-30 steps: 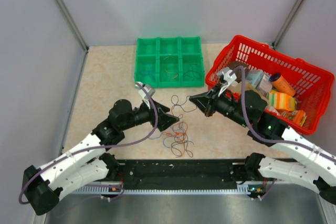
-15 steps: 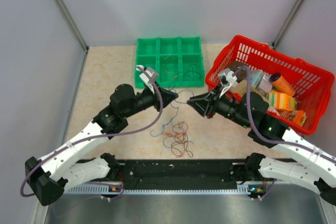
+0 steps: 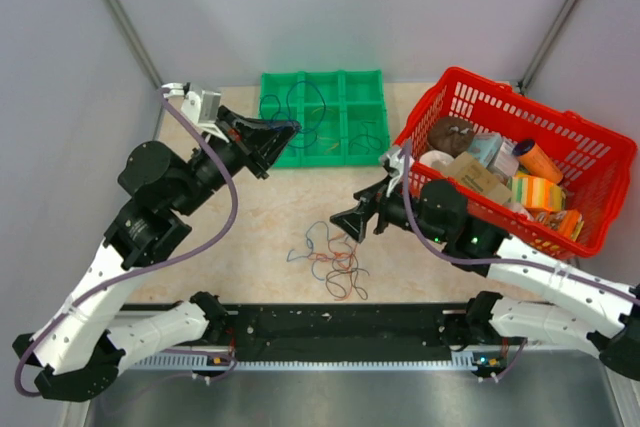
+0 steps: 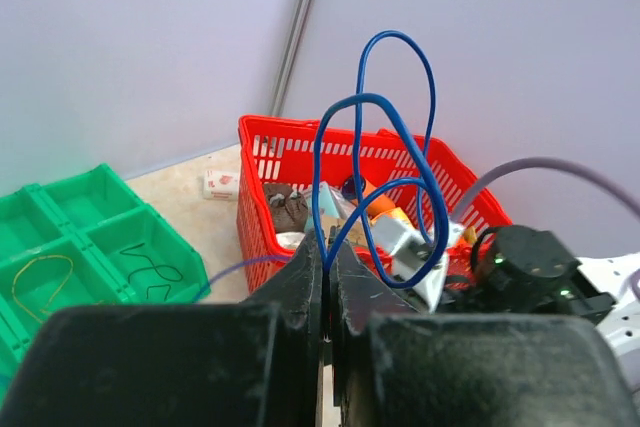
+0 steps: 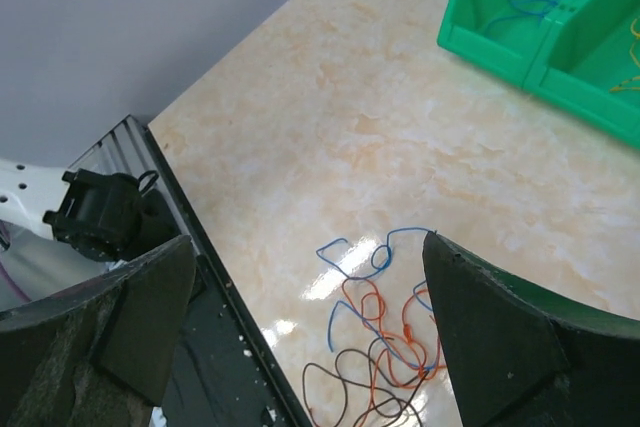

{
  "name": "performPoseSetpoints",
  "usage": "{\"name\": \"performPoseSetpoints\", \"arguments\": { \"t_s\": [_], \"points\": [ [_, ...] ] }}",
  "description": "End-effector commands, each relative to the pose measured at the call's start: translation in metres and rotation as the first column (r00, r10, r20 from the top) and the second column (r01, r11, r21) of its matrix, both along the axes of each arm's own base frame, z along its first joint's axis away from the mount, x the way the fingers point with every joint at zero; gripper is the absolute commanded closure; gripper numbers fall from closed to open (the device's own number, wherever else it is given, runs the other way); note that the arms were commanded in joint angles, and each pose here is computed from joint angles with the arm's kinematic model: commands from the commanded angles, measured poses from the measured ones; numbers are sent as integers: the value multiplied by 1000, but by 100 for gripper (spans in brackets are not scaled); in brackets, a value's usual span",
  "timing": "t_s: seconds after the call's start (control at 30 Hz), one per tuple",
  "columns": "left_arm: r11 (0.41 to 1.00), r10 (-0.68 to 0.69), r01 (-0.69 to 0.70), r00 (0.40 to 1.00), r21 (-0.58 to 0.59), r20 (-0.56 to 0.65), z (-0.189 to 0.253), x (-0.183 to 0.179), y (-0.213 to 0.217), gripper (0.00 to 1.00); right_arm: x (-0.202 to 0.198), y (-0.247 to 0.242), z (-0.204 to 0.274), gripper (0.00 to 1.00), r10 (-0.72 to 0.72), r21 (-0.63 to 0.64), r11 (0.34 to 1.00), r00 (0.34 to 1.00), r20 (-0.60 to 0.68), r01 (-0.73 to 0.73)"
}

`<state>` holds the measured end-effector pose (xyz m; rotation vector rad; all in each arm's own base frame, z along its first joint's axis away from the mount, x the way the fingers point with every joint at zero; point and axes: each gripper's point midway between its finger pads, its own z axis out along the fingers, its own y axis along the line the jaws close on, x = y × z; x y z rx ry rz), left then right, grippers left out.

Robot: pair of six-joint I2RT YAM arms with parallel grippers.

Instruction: Untangle the cables

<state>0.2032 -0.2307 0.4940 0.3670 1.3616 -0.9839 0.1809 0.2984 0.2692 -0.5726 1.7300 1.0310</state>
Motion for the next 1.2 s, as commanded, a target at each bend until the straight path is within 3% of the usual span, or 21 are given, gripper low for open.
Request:
{"name": "performPoseSetpoints", "arguments": {
  "t_s": [0.0, 0.2, 0.37, 0.43, 0.57, 0.83, 1.0, 1.17],
  "points": [
    [999, 19, -21, 999, -49, -35, 15, -5, 10, 100, 14, 19, 35, 6, 6, 82, 997, 997, 79, -12],
    [992, 86, -104, 971, -72, -224, -11, 7, 17, 100, -3, 23, 63, 6, 138, 28, 989, 963, 231, -148],
    [994, 78, -104, 918, -46, -389, -46, 10, 10, 100, -2, 8, 97, 6, 171, -103, 985, 889, 424, -141],
    [998, 66, -66, 901, 16, -430, -66, 7, 6, 100, 1, 4, 109, 6, 189, -152, 979, 868, 459, -133],
    [993, 77, -22, 861, 115, -502, -101, 1, 6, 100, -15, 16, 131, 8, 330, -196, 944, 783, 527, -266],
    [995, 25, 32, 824, 91, -567, -119, -13, 9, 100, -22, 56, 129, 10, 501, -254, 862, 666, 552, -438],
    [992, 32, 61, 734, 112, -679, -134, -12, 2, 100, -24, 80, 107, 13, 547, -288, 836, 667, 506, -467],
    [998, -24, 62, 699, 27, -714, -131, -10, -4, 100, -9, 92, 67, 23, 401, -308, 912, 753, 522, -271]
  ]
}}
